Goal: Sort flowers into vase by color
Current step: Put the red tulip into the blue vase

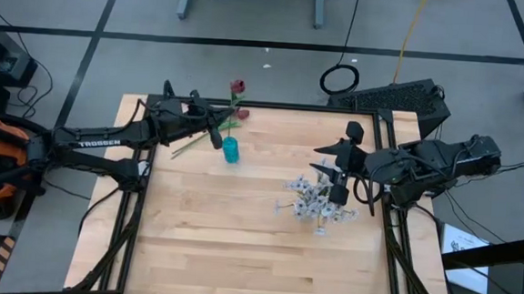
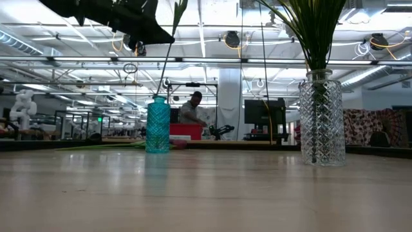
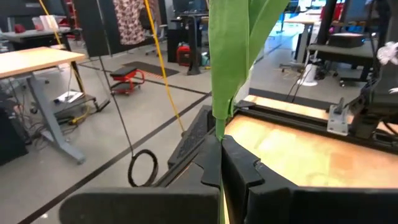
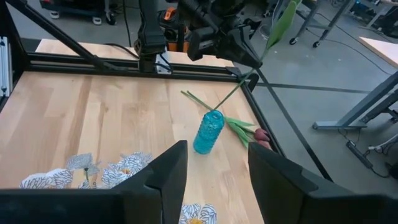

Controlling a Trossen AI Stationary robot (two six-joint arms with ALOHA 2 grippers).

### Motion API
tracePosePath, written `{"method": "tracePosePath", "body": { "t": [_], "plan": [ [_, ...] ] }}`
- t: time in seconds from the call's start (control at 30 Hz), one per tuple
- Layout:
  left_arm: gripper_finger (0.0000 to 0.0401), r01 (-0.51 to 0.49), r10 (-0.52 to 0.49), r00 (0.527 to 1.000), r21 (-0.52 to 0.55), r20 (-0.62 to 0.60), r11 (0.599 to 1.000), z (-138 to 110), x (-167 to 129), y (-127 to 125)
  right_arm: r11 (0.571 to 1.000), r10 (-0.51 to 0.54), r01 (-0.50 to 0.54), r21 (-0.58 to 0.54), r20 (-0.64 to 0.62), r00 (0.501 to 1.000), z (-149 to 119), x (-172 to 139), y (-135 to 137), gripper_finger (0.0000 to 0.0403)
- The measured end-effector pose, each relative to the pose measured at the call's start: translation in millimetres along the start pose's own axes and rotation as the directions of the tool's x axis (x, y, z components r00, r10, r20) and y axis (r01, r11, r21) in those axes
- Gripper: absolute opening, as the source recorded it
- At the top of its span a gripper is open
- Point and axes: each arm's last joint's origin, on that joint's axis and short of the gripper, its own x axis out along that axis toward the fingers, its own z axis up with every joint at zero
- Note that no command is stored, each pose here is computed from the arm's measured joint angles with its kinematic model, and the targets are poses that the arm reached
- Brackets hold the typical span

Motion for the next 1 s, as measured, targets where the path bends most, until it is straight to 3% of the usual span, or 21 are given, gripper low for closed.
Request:
{"method": "tracePosePath", "body": {
  "t": [0.77, 1.0],
  "plan": [
    [0.0000, -0.024, 0.023, 1.000, 0.019, 0.020, 1.000, -0.1, 0.1, 0.4, 1.000, 0.001, -0.001, 0.004, 0.017, 1.000, 1.9, 0.0, 0.2, 0.0160],
    [0.0000, -0.080, 0.081, 0.992, -0.010, 0.099, 0.997, -25.6, -3.4, -0.9, 1.000, 0.002, -0.002, 0.003, 0.017, 1.000, 1.8, 0.0, 0.2, 0.0160]
  ]
}}
